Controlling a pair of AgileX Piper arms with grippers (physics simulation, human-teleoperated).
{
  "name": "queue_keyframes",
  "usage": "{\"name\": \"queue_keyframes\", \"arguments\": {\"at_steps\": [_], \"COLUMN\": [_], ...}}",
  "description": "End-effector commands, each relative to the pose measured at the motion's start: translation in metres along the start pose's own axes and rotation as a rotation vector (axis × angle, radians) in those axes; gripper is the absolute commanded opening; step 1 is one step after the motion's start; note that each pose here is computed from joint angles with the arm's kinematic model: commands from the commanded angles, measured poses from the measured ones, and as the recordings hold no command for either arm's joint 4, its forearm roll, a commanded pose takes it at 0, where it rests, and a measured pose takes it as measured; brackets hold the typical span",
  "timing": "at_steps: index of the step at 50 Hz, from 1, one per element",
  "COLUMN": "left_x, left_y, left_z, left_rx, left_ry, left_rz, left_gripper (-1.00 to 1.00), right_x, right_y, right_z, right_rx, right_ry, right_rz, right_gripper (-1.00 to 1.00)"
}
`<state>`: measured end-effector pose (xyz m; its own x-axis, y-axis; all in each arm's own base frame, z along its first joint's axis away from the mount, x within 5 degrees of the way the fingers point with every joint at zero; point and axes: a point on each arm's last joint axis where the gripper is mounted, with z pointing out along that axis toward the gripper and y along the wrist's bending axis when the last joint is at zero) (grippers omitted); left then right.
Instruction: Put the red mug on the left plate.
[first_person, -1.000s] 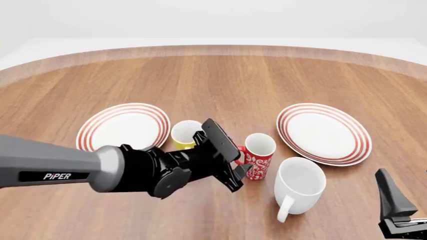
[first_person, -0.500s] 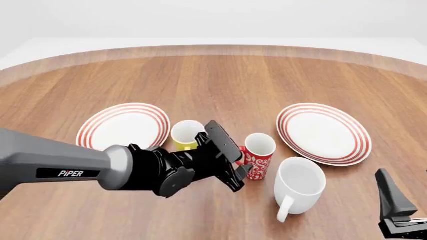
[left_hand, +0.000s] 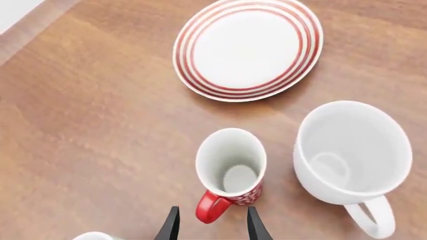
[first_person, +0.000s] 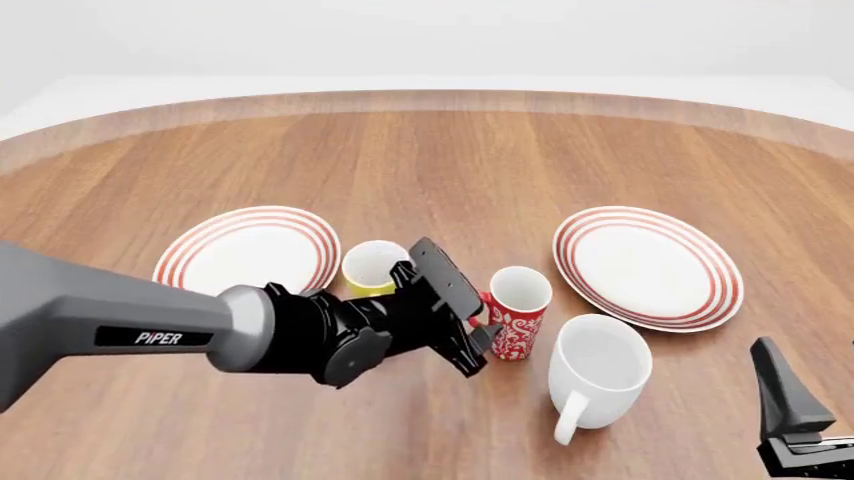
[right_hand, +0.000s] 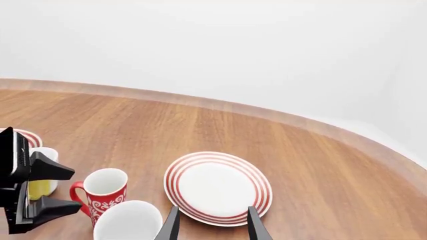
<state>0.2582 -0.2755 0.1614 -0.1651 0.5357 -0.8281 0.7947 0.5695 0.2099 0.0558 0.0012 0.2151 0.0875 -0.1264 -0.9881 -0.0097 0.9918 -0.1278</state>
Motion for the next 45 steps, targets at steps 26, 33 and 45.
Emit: {"name": "queue_keyframes", "arguments": {"at_steps": [26, 33, 45], "left_x": [0.0034, 0.0035, 0.0029], "left_y": [0.0034, 0.0019, 0.005], "left_z": [0.0056, 0.0063, 0.0059], "left_rx": [-0.007, -0.004, -0.012], "left_ry": [0.008, 0.009, 0.002], "left_rz": [0.002, 0.002, -0.001], "left_gripper": [1.0, 1.0, -1.0], "right_x": [0.0003, 0.0001, -0.0001], "right_y": [0.0, -0.0001, 0.0], "right_z": [0.0, 0.0, 0.0], "right_rx": [0.001, 0.002, 0.001], "right_ry": [-0.001, 0.0, -0.001], "right_rz": [0.0, 0.0, -0.001], "right_gripper": [1.0, 1.0, 1.0]}}
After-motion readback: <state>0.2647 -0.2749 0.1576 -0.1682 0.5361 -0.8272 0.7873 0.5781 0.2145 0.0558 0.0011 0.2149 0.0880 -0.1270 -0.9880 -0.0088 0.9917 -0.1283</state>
